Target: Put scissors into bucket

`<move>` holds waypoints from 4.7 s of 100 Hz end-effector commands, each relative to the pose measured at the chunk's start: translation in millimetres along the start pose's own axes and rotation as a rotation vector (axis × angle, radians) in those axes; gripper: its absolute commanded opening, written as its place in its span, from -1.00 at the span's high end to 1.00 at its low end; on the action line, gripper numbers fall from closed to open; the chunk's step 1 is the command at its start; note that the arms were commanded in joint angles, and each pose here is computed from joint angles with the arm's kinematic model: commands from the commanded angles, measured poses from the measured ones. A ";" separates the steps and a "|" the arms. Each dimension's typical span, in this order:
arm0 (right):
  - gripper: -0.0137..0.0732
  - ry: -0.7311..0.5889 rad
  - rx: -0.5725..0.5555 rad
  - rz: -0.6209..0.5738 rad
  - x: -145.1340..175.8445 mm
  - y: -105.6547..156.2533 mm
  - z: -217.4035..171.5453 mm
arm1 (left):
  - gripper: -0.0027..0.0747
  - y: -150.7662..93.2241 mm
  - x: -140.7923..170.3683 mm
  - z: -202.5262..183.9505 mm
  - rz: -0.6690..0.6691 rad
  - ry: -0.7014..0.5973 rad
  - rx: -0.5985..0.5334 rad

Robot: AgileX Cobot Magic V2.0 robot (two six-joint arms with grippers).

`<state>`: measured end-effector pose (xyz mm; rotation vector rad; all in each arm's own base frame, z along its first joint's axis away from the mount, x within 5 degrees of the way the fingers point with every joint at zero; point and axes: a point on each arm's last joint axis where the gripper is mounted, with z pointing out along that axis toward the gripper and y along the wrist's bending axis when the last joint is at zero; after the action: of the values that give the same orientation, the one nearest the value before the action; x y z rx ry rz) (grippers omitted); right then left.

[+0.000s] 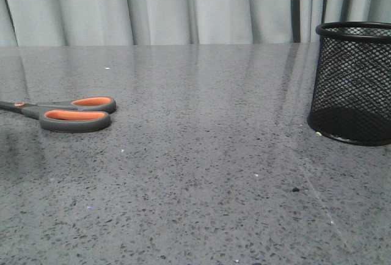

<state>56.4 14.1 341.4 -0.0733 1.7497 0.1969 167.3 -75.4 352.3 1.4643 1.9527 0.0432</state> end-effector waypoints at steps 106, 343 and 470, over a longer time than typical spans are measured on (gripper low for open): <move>-0.41 -0.114 -0.037 -0.068 -19.2 1.9 -0.5 | -0.34 46.9 -26.3 93.4 0.374 0.153 0.136; -0.41 -0.084 -0.110 0.012 -10.3 6.5 5.1 | 0.77 73.1 -39.9 96.7 0.204 0.042 0.177; 0.85 -0.003 -0.612 0.259 -90.3 90.9 94.1 | 0.77 -27.4 -167.1 -44.0 0.447 -0.797 -0.190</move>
<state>142.5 121.6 400.4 -0.3971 1.7557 0.9664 152.4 -218.6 434.5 1.5635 0.9909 -0.0878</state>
